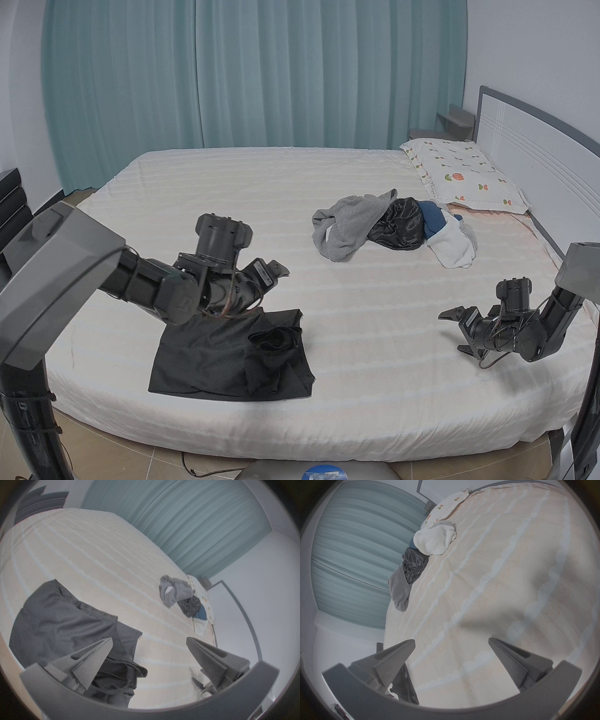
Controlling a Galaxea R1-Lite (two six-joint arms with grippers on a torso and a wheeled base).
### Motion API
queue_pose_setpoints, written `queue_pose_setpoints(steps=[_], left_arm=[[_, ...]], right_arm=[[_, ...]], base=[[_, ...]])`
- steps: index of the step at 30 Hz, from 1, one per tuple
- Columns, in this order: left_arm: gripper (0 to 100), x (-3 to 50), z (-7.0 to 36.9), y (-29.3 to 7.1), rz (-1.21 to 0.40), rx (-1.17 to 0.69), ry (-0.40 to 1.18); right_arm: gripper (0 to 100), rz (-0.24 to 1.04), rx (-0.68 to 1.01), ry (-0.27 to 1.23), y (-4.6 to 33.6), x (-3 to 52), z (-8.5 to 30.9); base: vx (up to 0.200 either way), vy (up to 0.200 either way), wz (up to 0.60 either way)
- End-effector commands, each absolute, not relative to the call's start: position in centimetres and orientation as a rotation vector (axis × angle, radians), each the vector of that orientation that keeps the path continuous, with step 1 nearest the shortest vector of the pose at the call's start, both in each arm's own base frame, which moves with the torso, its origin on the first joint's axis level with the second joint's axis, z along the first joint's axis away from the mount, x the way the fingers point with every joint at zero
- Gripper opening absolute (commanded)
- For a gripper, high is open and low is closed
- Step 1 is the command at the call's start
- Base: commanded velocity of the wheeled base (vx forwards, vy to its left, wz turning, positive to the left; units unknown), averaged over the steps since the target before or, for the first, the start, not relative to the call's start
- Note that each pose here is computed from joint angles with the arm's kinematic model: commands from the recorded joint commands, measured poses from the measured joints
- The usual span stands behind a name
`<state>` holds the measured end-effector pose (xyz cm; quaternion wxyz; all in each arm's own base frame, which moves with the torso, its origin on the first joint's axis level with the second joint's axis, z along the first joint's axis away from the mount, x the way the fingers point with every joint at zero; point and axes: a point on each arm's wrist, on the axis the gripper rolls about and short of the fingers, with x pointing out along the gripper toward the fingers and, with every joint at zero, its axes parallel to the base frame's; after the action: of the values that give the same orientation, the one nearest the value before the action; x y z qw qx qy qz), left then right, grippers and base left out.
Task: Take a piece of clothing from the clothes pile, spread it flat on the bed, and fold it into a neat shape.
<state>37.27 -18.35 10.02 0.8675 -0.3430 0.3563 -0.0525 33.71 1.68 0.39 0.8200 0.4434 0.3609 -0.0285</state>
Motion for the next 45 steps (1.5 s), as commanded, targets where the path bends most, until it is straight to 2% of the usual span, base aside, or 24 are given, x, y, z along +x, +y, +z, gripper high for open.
queue_pose_setpoints(steps=[1, 8, 12, 20, 25, 34, 45], left_arm=[[100, 37.0, 11.1, -15.6, -0.073, -0.754, 0.724], [100, 36.9, 9.0, -12.5, 0.029, -0.763, 0.768], [100, 36.6, 7.9, -9.9, 0.079, -0.839, 0.821], [100, 34.8, 5.9, -7.0, 0.099, -0.949, 0.888], [100, 34.7, 5.2, -5.1, 0.106, -1.028, 0.834], [100, 34.7, 4.3, -4.0, 0.106, -1.054, 0.863], [100, 34.5, 3.8, -4.1, 0.102, -1.053, 0.888]], right_arm=[[100, -0.062, 0.944, 0.77, 1.6, 33.7, 0.3], [100, -0.062, 0.943, 0.773, 1.7, 33.7, 0.3], [100, -0.055, 0.937, 0.783, 2.1, 33.7, 0.1], [100, -0.017, 0.893, 0.798, 4.1, 33.1, 0.4], [100, -0.051, 0.861, 0.784, 4.8, 33.1, 0.2], [100, -0.049, 0.789, 0.749, 7.1, 33.3, 1.0], [100, 0.003, 0.69, 0.779, 10.7, 33.6, 3.4]], base=[[0.0, 0.0, 0.0], [0.0, 0.0, 0.0], [0.0, 0.0, 0.0], [0.0, 0.2, 0.0], [0.0, 0.2, 0.0], [0.0, 0.2, 0.0], [0.0, 0.2, 0.0]])
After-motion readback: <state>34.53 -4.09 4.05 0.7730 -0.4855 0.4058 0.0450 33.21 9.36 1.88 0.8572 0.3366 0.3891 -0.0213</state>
